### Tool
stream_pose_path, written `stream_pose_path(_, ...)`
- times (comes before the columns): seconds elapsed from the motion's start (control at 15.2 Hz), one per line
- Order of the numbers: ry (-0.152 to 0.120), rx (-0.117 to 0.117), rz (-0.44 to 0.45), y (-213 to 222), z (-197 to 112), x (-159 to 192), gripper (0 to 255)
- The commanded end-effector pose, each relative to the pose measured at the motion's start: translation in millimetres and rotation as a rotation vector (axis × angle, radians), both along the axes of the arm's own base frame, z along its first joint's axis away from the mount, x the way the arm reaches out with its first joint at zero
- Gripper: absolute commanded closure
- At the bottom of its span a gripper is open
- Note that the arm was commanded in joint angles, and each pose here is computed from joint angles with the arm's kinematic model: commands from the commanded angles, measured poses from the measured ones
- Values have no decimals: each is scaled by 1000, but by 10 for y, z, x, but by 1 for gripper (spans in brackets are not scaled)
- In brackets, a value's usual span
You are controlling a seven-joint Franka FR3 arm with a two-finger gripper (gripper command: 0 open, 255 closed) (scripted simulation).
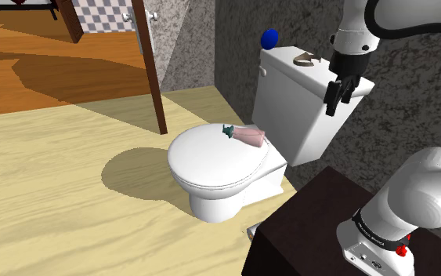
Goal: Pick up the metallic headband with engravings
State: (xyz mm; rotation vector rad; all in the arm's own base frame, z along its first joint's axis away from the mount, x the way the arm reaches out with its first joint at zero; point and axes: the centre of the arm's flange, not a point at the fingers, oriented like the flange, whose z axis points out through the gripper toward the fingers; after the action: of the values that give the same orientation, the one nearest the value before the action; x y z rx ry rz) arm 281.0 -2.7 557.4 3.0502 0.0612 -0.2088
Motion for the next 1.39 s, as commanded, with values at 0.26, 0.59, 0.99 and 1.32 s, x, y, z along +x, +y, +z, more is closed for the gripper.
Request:
stream_pose_path(0.26, -8, 4, -18, -309, 53, 422, 0)
stream_pose_path(0.59, -17, 9, -40, -707, 122, 942, 0)
stream_pose_path(0.99, -28, 14, -67, -1199, 209, 1553, 0)
stream_pose_path(1.32, -38, 19, -89, -1622, 284, 2050, 0)
